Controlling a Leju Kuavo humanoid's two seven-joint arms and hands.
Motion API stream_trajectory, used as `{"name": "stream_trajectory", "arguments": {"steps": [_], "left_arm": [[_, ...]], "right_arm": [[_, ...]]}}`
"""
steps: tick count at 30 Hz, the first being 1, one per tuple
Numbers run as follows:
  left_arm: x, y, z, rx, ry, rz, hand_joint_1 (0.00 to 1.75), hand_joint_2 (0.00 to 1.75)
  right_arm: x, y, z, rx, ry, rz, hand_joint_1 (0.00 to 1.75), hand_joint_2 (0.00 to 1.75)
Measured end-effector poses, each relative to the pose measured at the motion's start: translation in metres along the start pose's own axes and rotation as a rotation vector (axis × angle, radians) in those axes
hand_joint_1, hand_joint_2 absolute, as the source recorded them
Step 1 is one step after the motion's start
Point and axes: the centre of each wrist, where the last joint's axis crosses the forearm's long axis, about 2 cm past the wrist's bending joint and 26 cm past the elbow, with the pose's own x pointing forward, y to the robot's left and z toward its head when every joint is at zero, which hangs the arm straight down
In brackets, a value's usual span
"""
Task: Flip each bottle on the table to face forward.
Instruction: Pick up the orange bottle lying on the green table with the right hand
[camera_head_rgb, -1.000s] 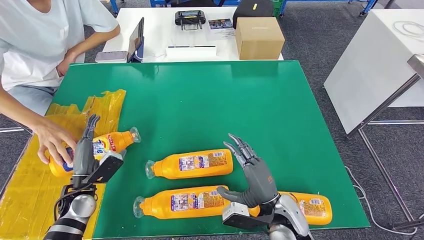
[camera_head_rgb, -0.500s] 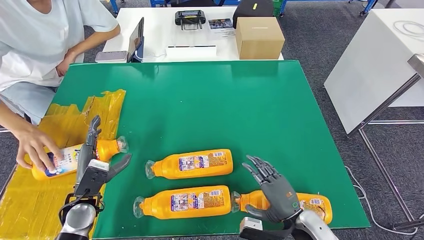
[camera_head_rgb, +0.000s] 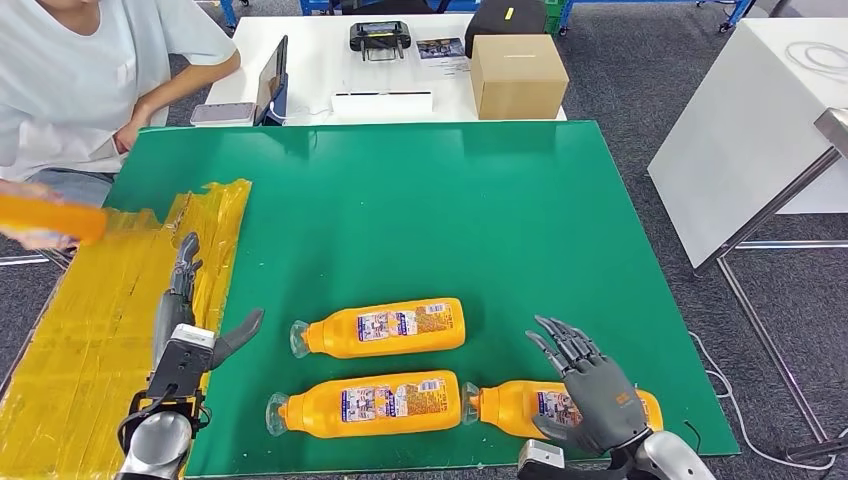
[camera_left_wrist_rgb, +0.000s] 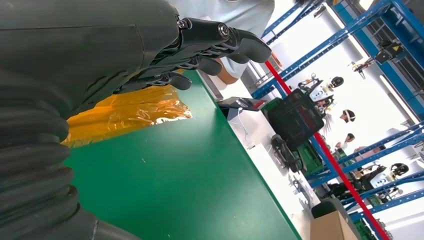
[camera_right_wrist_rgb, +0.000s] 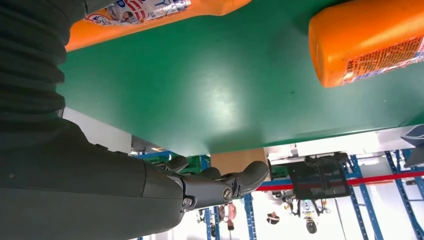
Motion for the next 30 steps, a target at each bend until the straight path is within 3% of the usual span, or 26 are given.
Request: {"name": "stream_trajectory", "arguments": {"steps": [15, 26, 30], "left_arm": [[0.001, 0.0, 0.0, 0.002, -0.002, 0.004, 0.0, 1.75], [0.007, 0.0, 0.003, 0.014, -0.02, 0.007, 0.0, 1.75], [0.01, -0.002, 0.003, 0.011, -0.024, 0.006, 0.0, 1.75]], "right_arm": [[-0.001, 0.0, 0.002, 0.018, 0.016, 0.004, 0.0, 1.75], [-0.022, -0.006, 0.024, 0.095, 0.196, 0.107, 0.0, 1.75], [-0.029, -0.005, 0.03, 0.19, 0.254, 0.128, 0.0, 1.75]]}}
